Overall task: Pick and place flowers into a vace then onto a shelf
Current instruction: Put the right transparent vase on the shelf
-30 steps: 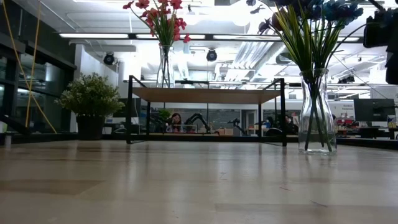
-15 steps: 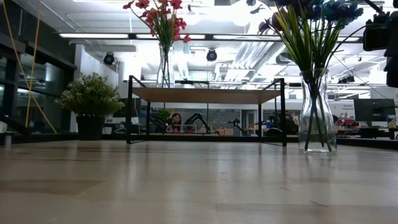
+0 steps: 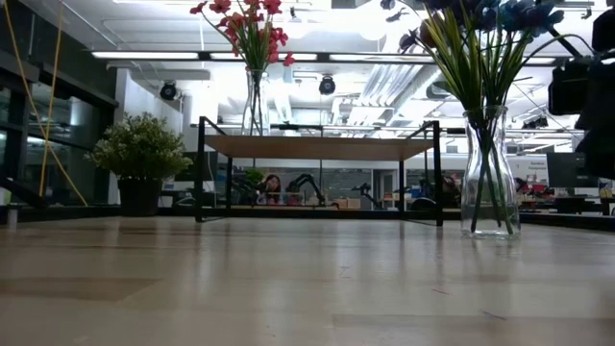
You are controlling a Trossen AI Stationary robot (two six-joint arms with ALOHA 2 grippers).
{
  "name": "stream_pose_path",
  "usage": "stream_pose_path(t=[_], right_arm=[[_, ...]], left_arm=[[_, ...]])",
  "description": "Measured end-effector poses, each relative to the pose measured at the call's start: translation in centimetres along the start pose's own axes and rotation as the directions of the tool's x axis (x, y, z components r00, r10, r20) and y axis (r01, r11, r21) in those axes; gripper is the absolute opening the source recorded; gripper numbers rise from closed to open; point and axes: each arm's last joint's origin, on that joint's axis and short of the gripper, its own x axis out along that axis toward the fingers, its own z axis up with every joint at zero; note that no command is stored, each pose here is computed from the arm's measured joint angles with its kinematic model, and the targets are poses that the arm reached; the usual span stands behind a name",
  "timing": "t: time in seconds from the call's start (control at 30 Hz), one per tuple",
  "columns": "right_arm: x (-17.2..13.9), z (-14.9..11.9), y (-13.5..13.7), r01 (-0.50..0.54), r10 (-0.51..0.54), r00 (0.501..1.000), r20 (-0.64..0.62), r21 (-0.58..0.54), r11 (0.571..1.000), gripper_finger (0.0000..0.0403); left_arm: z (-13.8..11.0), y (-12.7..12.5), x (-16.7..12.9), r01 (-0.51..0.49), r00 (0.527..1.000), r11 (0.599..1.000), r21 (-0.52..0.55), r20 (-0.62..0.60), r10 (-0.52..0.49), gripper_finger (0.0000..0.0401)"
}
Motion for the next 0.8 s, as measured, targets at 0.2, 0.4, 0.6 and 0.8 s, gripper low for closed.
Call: stream_pose_path(t=[0.2, 0.4, 0.6, 0.8], right_arm=[[0.09, 0.13, 0.21, -0.029, 0.028, 0.999, 0.036, 0.019, 0.999, 0.0114], [0.29, 0.08, 0.33, -0.057, 0.051, 0.996, 0.076, 0.079, 0.995, 0.0114], [0.24, -0.1, 0.3, -0.045, 0.035, 0.995, 0.098, 0.1, 0.994, 0.0114], [0.24, -0.19, 0.16, -0.01, 0.001, 0.998, 0.07, 0.139, 0.99, 0.0114]], left_arm=[[0.0, 0.0, -0.01, 0.0, 1.0, 1.0, 0.0, 0.0, 0.0, 0.0392], [0.0, -0.01, -0.01, 0.0, 1.0, 1.0, 0.0, 0.0, 0.0, 0.0392], [0.0, 0.0, 0.0, 0.0, 1.0, 1.0, 0.0, 0.0, 0.0, 0.0392], [-0.04, 0.03, 0.0, -0.002, 1.0, 1.0, 0.005, -0.002, 0.002, 0.0392]])
